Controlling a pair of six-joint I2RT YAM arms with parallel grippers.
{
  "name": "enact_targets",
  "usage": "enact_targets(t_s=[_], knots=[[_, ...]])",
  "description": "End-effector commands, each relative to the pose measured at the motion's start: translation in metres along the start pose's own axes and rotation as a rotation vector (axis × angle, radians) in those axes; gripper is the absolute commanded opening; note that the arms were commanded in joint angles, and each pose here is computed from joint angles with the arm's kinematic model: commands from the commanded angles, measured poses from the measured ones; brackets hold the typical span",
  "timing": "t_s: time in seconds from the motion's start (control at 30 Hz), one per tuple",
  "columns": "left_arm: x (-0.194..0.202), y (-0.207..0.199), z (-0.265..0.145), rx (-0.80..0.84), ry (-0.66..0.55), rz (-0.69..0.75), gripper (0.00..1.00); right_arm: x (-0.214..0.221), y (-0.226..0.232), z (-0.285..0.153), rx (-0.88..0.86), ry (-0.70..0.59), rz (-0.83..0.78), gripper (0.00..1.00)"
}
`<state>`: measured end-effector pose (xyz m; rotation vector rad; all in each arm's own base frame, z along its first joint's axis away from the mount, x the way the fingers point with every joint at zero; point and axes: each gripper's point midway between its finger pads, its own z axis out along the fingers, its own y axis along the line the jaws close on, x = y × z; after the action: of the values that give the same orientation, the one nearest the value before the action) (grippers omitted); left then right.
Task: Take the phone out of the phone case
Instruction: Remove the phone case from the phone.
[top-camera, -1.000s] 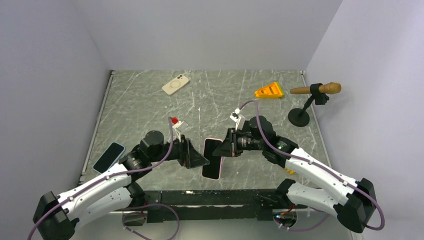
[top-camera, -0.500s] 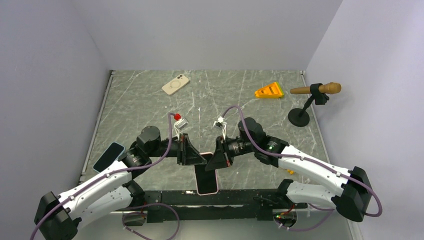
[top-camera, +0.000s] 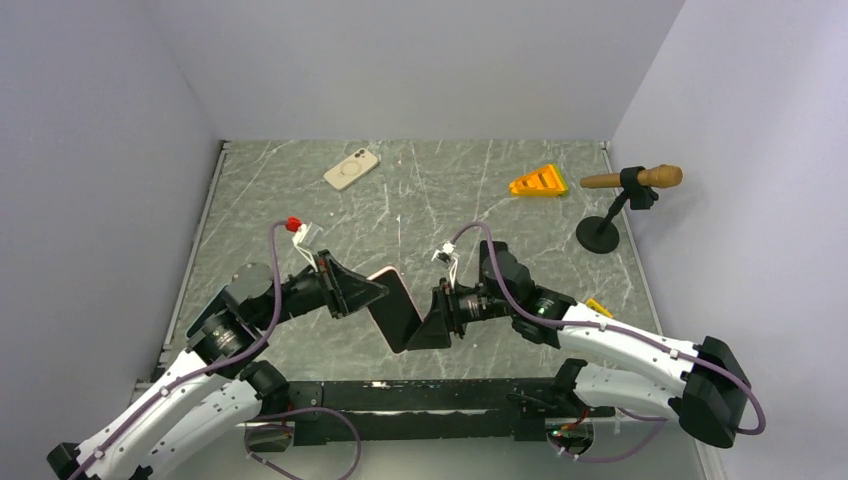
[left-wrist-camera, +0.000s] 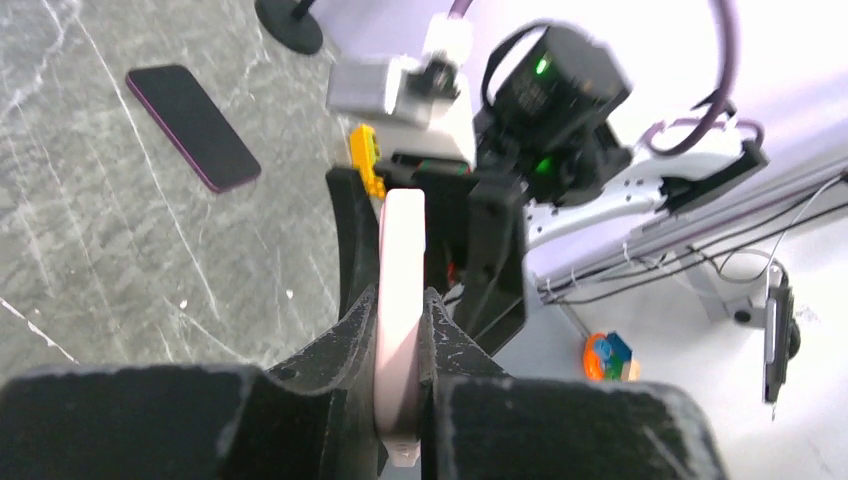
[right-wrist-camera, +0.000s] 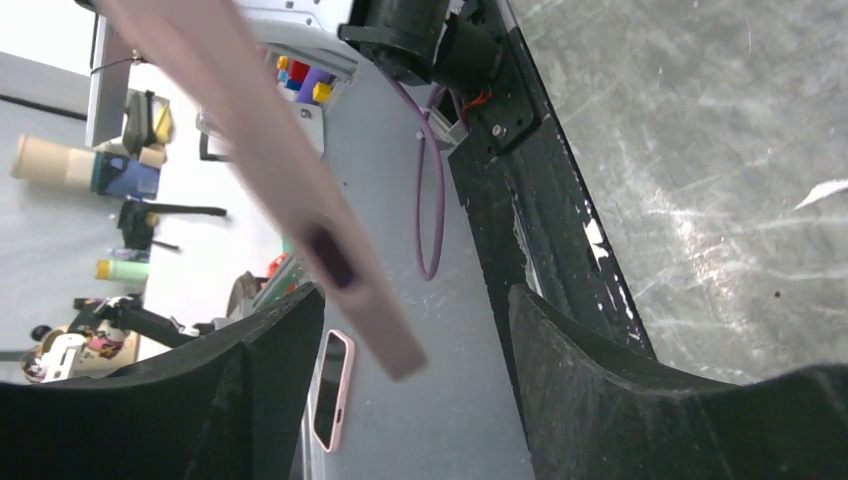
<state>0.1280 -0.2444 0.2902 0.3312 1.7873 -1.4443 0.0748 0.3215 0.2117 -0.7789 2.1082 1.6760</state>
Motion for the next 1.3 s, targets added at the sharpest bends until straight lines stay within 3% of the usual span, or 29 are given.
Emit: enact_targets(t_s=[0.0,0.2,0.4,0.5,0.53,0.63,0.83,0.87,0.97,1.03,1.13,1.27], knots=[[-0.039,-0.024,-0.005,0.021,-0.122,-0.026,0.00,-0.013,0.022,-0.003,-0.127,-0.111,-0.017,0.67],[-0.034,-0.031,0.000,0.098,-0.091,-0.078,0.00,-0.027,0.051,-0.009,-0.259,-0.180,-0.023,0.29],[-0.021,-0.028,0.009,0.143,-0.026,-0.133,0.00,-0.033,0.057,-0.009,-0.269,-0.189,-0.040,0.14],[-0.017,-0.029,0.013,0.177,0.000,-0.147,0.00,-0.033,0.058,-0.010,-0.273,-0.193,-0.045,0.00],[-0.013,-0.031,0.014,0.196,0.021,-0.146,0.00,-0.034,0.058,-0.010,-0.271,-0.193,-0.045,0.00],[-0.007,-0.028,0.018,0.200,0.055,-0.160,0.19,-0.033,0.058,-0.009,-0.267,-0.183,-0.047,0.00],[-0.010,-0.030,0.020,0.211,0.053,-0.132,0.00,-0.032,0.055,-0.010,-0.243,-0.179,-0.050,0.00],[-0.010,-0.029,0.020,0.200,0.059,-0.129,0.00,-0.033,0.053,-0.010,-0.227,-0.183,-0.049,0.09],[-0.018,-0.028,0.017,0.161,0.036,-0.133,0.00,-0.038,0.036,-0.012,-0.098,-0.213,-0.039,0.52],[-0.025,-0.031,0.014,0.160,0.009,-0.145,0.00,-0.040,0.030,-0.018,-0.048,-0.248,-0.054,0.70],[-0.034,-0.039,0.010,0.193,-0.010,-0.174,0.00,-0.042,0.031,-0.028,-0.031,-0.302,-0.080,0.79],[-0.040,-0.046,0.008,0.241,-0.012,-0.214,0.00,-0.037,0.047,-0.034,-0.094,-0.279,-0.126,0.73]])
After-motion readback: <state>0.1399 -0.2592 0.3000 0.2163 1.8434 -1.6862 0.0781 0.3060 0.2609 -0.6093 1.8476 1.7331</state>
